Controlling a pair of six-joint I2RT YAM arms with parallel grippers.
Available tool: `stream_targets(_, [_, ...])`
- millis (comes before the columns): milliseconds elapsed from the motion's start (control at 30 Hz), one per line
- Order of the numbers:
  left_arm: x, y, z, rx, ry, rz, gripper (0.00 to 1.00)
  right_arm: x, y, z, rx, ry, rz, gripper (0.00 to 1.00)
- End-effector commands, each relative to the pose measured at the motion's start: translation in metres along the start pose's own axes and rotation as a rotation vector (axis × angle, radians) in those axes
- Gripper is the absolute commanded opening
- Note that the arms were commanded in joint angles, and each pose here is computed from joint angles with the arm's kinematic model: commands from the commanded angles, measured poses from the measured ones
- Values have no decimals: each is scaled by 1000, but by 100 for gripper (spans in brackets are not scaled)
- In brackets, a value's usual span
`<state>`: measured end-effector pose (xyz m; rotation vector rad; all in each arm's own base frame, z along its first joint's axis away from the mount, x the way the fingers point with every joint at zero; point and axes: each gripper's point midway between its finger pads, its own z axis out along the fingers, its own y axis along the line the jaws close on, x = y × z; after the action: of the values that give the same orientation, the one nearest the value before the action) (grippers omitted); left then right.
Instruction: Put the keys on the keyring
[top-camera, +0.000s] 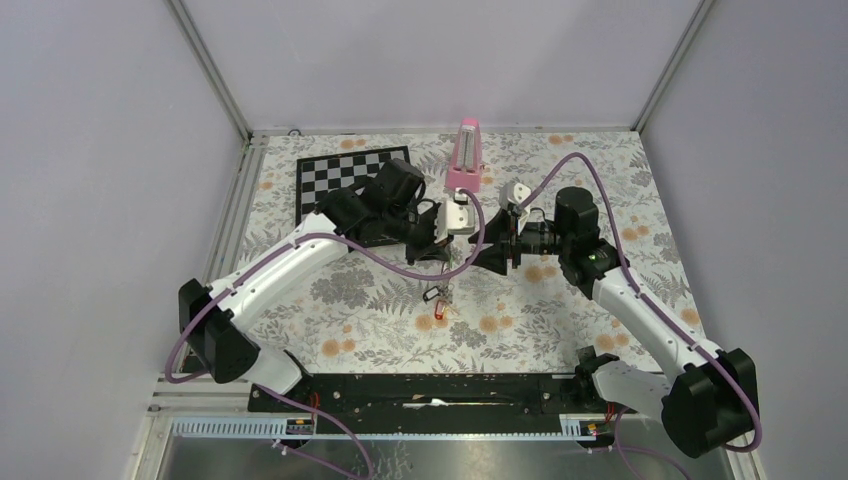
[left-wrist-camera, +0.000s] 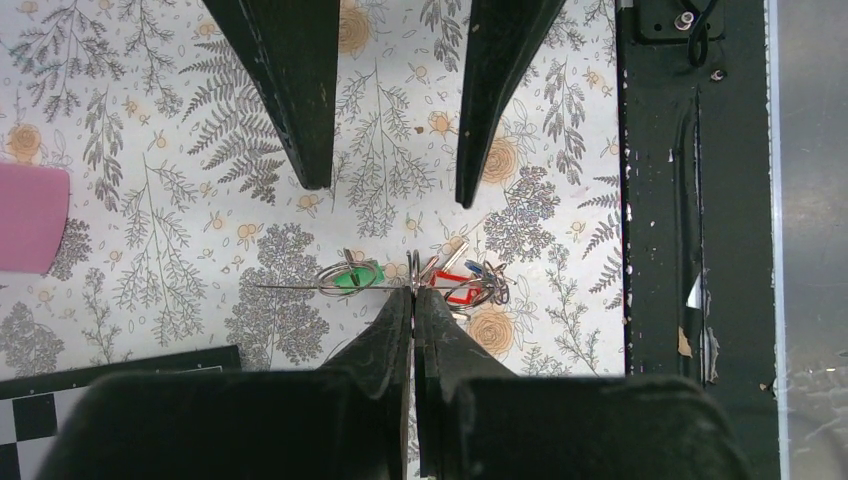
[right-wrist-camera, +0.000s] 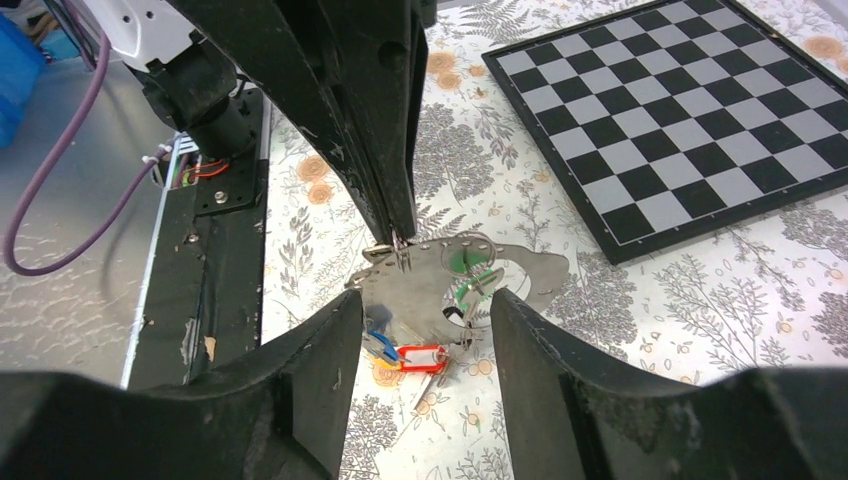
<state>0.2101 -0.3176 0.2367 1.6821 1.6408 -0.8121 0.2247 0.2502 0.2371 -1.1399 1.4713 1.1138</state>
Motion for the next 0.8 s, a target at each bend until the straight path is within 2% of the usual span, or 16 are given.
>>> stream_targets(0, [-24, 7, -4, -27, -40, 33, 2, -10, 10, 6, -61, -27, -38, 58])
stream_targets(133, [-29, 3, -1, 4, -59, 10, 2, -8, 11, 11, -75, -22, -31, 59])
stream_targets(500, [-32, 0, 3, 38, -74, -13, 1, 3, 18, 20, -117, -17, 5, 51])
stream_targets(767, [-32, -2, 3, 47, -76, -16, 1, 3, 17, 23, -126, -25, 27, 34])
